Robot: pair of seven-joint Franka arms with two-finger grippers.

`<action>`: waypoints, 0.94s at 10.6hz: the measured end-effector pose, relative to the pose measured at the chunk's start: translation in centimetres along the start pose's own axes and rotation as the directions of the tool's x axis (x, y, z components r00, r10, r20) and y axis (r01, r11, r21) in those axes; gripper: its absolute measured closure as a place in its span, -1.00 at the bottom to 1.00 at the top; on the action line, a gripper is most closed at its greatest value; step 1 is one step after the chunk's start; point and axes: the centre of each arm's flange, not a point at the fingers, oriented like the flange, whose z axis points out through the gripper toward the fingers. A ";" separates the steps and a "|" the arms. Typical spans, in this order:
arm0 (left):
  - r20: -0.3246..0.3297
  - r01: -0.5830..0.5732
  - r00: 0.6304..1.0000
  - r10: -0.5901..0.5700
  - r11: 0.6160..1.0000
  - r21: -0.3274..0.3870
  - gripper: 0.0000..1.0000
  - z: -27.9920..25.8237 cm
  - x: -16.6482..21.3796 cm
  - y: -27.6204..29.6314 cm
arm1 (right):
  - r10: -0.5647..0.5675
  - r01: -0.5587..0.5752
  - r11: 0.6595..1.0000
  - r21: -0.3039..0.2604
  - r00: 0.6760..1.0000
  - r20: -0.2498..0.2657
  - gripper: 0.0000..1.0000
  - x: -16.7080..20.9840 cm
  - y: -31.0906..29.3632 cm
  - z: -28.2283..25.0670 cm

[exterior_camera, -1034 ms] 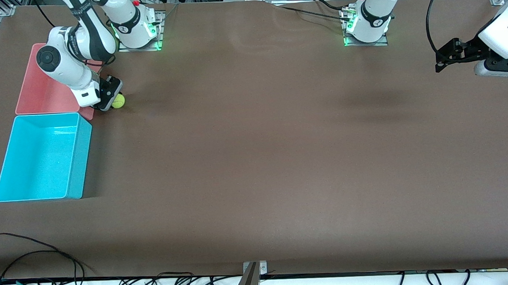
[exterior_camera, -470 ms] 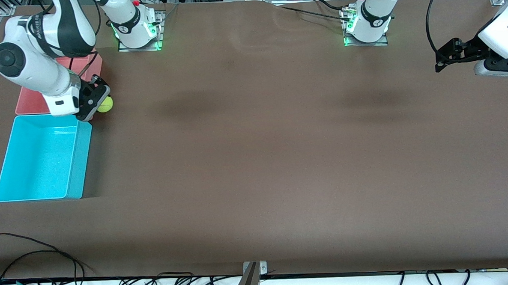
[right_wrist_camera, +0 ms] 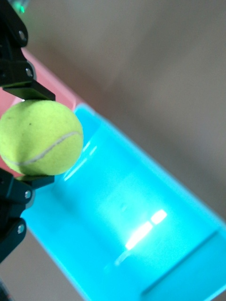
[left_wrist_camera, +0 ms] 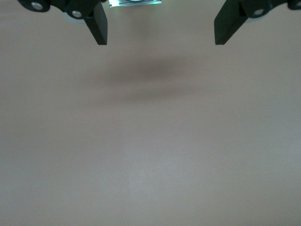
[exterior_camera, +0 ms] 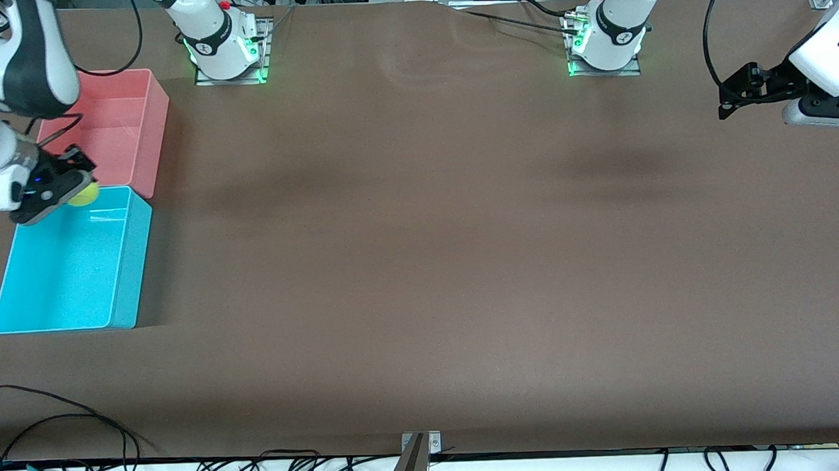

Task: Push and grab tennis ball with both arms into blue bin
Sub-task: 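Carry the held tennis ball with the right gripper over the cyan bin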

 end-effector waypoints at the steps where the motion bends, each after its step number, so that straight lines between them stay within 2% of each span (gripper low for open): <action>1: 0.000 0.000 1.000 0.000 1.000 0.000 -1.00 0.0 0.0 0.0 | 0.034 -0.034 0.999 -0.027 0.999 0.005 -0.31 -1.3 2.4 1.7; 3: 0.000 0.000 1.000 0.000 1.000 0.000 -1.00 0.0 0.0 0.0 | 0.096 -0.096 0.994 -0.046 0.995 0.000 -0.31 -3.2 5.7 6.1; 5: 0.000 0.000 1.000 0.000 1.000 0.000 -1.00 0.0 0.0 0.0 | 0.133 -0.133 0.990 -0.039 0.991 0.005 -0.31 -4.8 7.9 10.7; 10: 0.000 0.000 1.000 0.000 1.000 0.000 -1.00 0.0 0.0 0.0 | 0.162 -0.161 0.986 -0.036 0.987 0.003 -0.31 -4.5 10.0 16.1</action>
